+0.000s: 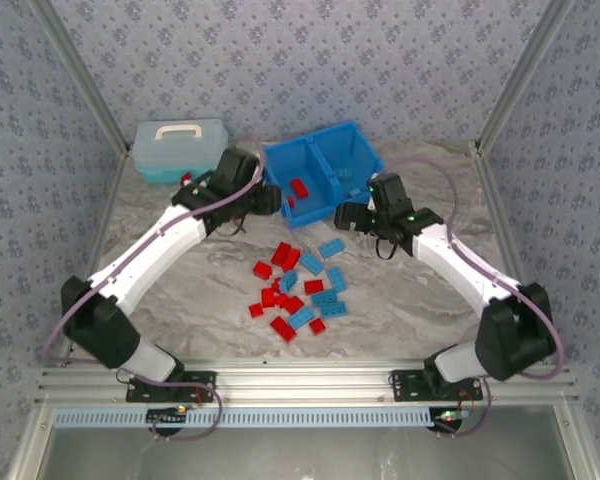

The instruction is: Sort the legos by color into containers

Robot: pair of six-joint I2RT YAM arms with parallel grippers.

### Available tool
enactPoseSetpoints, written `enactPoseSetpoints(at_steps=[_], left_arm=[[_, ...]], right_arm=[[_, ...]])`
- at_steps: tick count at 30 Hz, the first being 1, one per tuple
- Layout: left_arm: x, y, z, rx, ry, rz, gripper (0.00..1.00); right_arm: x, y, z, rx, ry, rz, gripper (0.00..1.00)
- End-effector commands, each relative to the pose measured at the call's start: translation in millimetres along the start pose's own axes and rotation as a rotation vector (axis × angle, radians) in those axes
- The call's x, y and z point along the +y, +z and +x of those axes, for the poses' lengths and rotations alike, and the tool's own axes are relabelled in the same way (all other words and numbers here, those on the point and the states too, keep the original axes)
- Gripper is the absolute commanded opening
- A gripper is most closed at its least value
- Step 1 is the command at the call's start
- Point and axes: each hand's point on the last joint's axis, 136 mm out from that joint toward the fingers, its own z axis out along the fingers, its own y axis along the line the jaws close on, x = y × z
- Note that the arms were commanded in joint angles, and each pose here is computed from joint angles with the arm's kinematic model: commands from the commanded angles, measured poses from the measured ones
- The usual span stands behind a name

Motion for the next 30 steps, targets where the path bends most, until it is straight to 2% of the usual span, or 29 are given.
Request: enactPoseSetpoints(at_steps=[1, 5, 8, 12, 16, 19, 21, 25, 30], left_arm=[[13.3, 1.3, 39.2, 0.038, 0.012, 0.014, 0.57], [17.8, -7.2, 66.1, 0.072, 0.019, 0.045, 0.63], [21.3, -7.9, 73.0, 0.092, 0.025, 0.035, 0.71], [20.1, -6.2, 70.5, 0.084, 0.027, 0.038, 0.81], [20.5, -3.3, 70.9, 0.084, 0.028, 0.035, 0.85], [22.0, -3.9, 72.5, 0.079, 0.03, 0.033, 0.86], [23.7, -4.6, 73.8, 0.076, 0.031, 0.029, 0.87], [28.0, -6.1, 75.0, 0.066, 0.037, 0.014, 0.87], [31.2, -8.9, 76.7, 0.056, 0.036, 0.005, 0.88]], right_arm=[[8.2, 30.4, 19.1, 0.11, -0.052, -0.039, 0.99], [21.0, 67.8, 48.3, 0.263, -0.132, -0.091, 1.0], [26.1, 86.1, 52.5, 0.28, -0.134, -0.022, 1.0], [10.0, 102.8, 60.0, 0.282, -0.013, 0.161, 0.99], [-5.9, 104.8, 75.9, 0.272, 0.163, 0.345, 1.0], [-10.4, 102.8, 89.0, 0.278, 0.22, 0.419, 1.0], [-6.5, 106.8, 94.5, 0.281, 0.256, 0.405, 0.98], [-6.5, 116.4, 106.7, 0.312, 0.323, 0.412, 0.88], [-6.7, 125.3, 111.5, 0.308, 0.355, 0.399, 0.64]])
